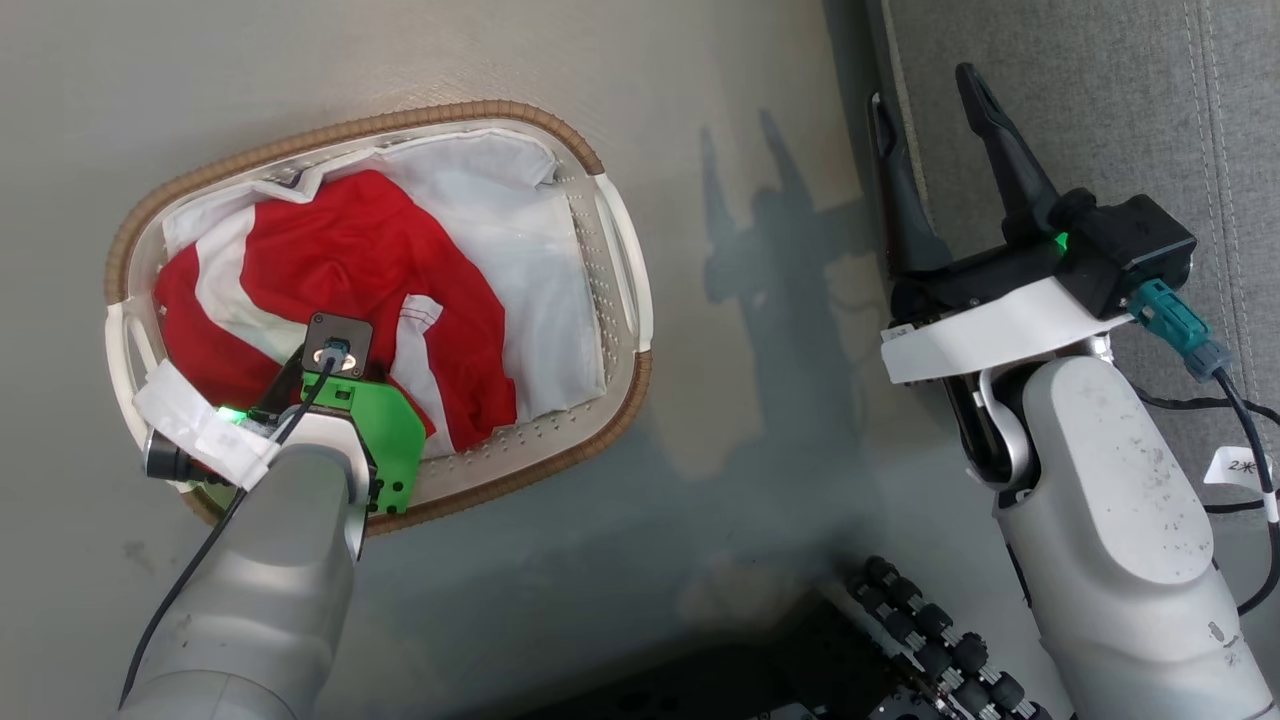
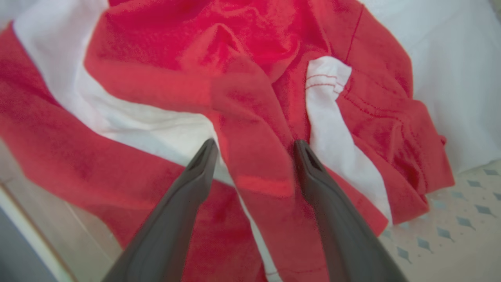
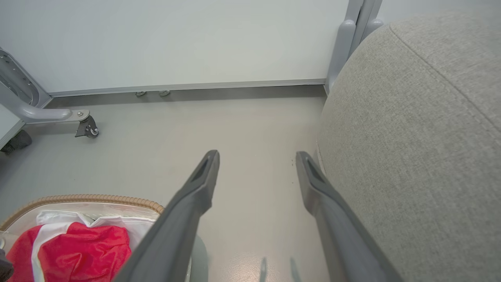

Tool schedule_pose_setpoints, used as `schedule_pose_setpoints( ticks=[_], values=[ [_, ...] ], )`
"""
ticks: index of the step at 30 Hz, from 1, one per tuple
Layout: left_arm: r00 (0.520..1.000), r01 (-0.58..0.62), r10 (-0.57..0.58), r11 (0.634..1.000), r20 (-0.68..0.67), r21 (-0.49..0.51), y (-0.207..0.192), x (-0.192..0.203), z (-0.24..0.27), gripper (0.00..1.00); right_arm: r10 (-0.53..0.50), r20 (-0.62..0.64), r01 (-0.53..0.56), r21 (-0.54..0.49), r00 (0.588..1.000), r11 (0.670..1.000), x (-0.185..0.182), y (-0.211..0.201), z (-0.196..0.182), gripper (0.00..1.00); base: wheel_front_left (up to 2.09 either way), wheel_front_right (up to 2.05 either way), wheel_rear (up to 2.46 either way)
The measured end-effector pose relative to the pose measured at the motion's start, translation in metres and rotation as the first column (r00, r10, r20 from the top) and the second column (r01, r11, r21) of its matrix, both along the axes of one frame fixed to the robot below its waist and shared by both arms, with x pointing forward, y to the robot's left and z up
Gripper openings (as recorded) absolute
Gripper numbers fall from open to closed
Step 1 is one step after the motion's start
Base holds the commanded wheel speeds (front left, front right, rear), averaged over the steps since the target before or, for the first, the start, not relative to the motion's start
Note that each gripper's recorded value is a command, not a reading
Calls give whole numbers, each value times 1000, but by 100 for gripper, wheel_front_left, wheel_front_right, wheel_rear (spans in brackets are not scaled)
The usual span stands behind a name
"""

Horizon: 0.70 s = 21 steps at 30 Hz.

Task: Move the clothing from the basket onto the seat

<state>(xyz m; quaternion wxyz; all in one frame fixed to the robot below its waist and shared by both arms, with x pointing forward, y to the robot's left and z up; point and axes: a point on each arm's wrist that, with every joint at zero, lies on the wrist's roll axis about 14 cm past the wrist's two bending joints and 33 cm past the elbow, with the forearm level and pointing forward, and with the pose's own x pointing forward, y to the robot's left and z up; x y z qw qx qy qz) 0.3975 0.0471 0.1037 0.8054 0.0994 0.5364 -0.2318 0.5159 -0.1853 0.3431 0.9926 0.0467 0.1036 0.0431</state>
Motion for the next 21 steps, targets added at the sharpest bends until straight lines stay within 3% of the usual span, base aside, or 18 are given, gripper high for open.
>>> schedule_pose_setpoints(
  ticks=[11,12,13,14,21],
  values=[
    [998,43,-41,998,-41,46,1,0,-18,100,-10,-24,10,9,1000,1000,0,-4,-12,100,0,0,0],
    [998,46,-44,998,-40,45,0,1,-19,92,-11,-26,11,9,1000,1000,-1,-4,-13,100,0,0,0],
    [998,48,-47,998,-41,43,-1,0,-19,29,-13,-27,13,10,1000,1000,-1,-5,-13,100,0,0,0],
    [998,51,-49,998,-39,42,-2,0,-20,0,-15,-28,15,12,1000,1000,-1,-6,-13,100,0,0,0],
    [998,26,-25,1000,59,-9,-7,16,-3,0,-23,-15,23,22,1000,999,-1,-6,-4,100,0,0,0]
  ],
)
